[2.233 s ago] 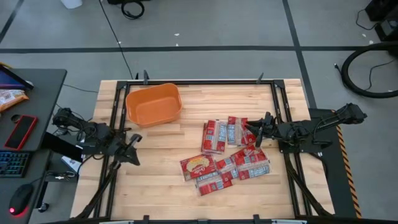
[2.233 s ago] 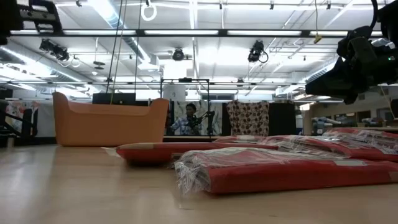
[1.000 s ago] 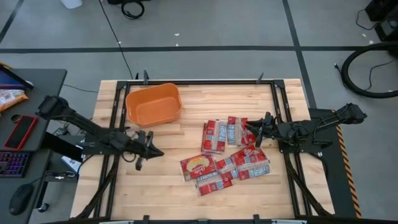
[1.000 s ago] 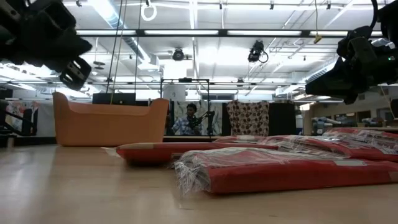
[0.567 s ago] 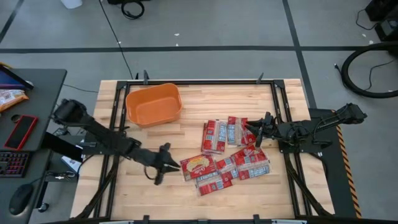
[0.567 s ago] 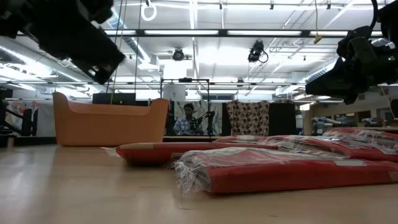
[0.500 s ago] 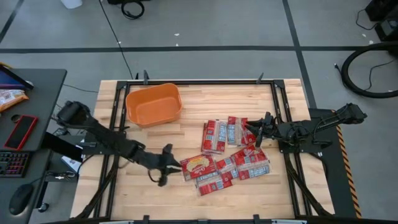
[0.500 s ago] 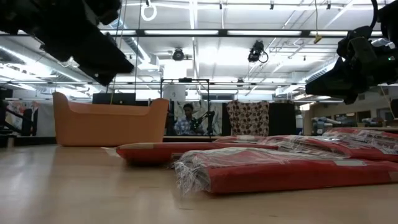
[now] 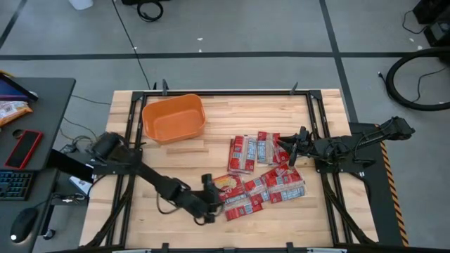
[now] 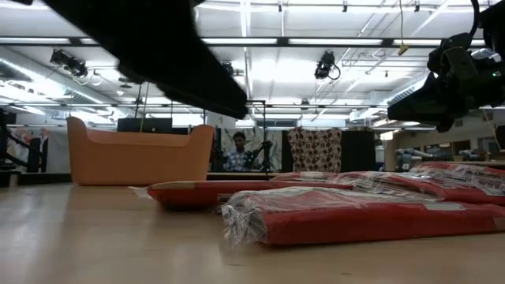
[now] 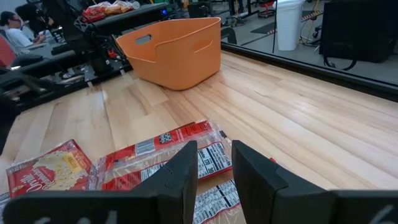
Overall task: Sort popcorn bags into baskets
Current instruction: Put the red popcorn bag into the orange bin
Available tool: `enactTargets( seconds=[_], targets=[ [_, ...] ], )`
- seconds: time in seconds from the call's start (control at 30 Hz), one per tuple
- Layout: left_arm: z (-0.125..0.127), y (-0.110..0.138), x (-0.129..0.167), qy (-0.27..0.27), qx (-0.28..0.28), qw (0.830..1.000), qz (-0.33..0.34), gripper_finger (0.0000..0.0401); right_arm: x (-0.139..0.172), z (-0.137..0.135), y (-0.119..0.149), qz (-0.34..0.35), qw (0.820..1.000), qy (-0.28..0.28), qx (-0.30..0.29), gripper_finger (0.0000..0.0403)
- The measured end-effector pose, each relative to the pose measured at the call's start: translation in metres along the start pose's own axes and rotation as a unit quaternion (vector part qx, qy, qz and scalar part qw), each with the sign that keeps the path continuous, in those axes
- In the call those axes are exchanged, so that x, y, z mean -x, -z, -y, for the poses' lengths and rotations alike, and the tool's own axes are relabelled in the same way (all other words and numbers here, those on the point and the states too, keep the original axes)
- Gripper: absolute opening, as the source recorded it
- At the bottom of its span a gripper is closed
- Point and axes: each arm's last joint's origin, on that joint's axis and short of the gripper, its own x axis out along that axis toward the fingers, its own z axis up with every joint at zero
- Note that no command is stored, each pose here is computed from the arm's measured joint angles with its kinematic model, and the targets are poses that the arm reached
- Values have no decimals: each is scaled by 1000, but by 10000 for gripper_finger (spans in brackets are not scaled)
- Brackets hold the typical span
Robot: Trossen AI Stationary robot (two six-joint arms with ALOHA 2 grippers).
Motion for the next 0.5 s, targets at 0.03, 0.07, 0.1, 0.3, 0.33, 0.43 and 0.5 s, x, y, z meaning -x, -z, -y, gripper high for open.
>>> enactTargets(
  seconds=[0.03,0.07,0.1,0.3,0.33,0.43,0.5],
  targets=[
    [4,-2,-6,-9,-4,1000,-4,201,0,0,0,0,1000,0,0,103],
    [7,-4,-12,-19,-9,1000,-9,201,0,0,0,0,1000,0,0,103],
    [10,-7,-17,-24,-14,1000,-14,201,0,0,0,0,1000,0,0,103],
    [18,-9,-47,-59,-40,995,-63,201,0,0,0,1,1000,0,-1,103],
    [17,-8,-50,-63,-43,995,-70,201,0,0,0,1,1000,0,-1,103],
    [12,-5,-55,-78,-40,992,-87,201,0,0,0,1,1000,0,-1,103],
    [8,-3,-56,-88,-37,990,-101,201,0,0,-1,2,1000,-1,-2,103]
  ],
)
